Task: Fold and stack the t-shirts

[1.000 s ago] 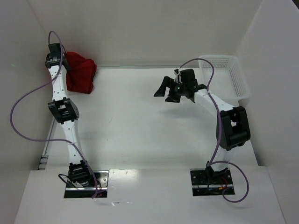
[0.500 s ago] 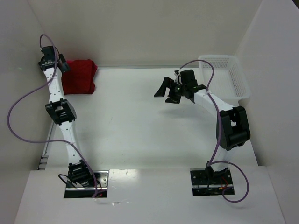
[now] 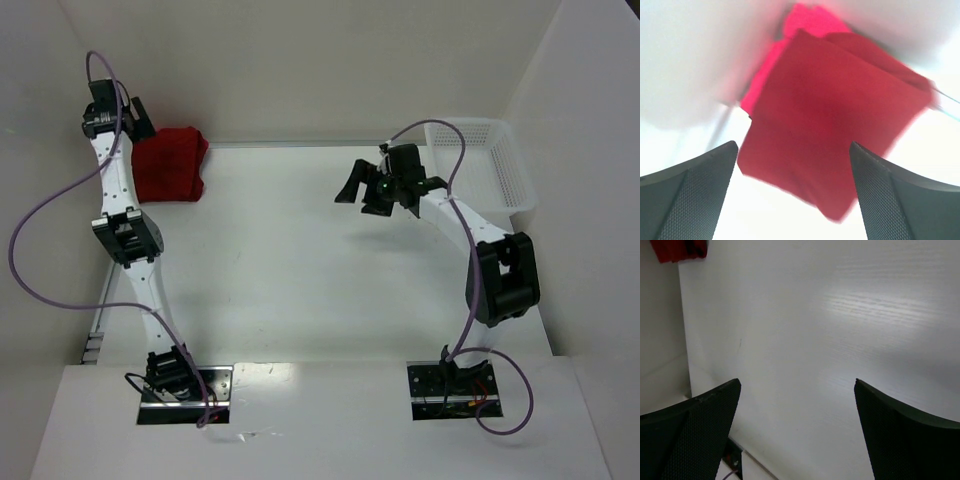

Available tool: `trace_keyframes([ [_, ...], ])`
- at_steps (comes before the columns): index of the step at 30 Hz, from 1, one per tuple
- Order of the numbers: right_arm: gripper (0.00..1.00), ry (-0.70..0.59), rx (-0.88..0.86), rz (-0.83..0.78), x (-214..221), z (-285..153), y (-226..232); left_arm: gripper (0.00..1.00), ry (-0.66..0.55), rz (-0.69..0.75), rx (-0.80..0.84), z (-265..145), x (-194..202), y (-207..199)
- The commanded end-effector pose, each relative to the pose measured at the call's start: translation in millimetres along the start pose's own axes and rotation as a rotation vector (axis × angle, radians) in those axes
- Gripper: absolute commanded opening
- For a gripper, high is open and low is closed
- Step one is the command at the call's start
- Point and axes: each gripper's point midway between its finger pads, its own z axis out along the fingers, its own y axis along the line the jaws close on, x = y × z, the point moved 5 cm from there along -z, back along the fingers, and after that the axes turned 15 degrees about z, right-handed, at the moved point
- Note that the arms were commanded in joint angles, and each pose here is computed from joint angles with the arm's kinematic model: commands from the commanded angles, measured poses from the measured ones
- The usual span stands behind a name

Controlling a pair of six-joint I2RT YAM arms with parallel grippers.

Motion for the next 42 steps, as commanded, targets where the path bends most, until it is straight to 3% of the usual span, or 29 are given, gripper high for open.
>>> trace_keyframes([
  [1,1.00,-0.303,-0.006,-0.112,-48,-60,53,1.00,-0.155,0.068,0.111,-92,-53,-25],
  [7,1.00,-0.546,0.118,-0.145,-77,-115,61,1.00,-0.181,0.097,0.161,-188,-49,-35],
  [11,1.00,-0.612,0.123,-0.173,-79,-146,52,1.00,-0.159,0.073,0.189,-225,-17,-30],
  [12,1.00,-0.632,0.128,-0.171,-83,-151,40,1.00,-0.200,0.066,0.187,-251,-15,-23],
  [14,1.00,-0.663,0.081,-0.197,-81,-172,41,1.00,-0.142,0.069,0.217,-247,23,-29],
  [15,1.00,-0.663,0.091,-0.187,-80,-172,30,1.00,-0.193,0.061,0.214,-273,27,-22],
  [20,1.00,-0.646,0.141,-0.204,-78,-173,5,1.00,-0.241,0.012,0.262,-308,86,-21],
  [26,1.00,-0.582,0.115,-0.176,-62,-152,-12,1.00,-0.169,-0.040,0.221,-298,143,-21],
  [32,1.00,-0.578,0.119,-0.174,-56,-151,-18,1.00,-0.219,-0.043,0.165,-305,153,-12],
  [42,1.00,-0.570,0.125,-0.171,-57,-149,-20,1.00,-0.253,-0.044,0.206,-308,159,-17],
])
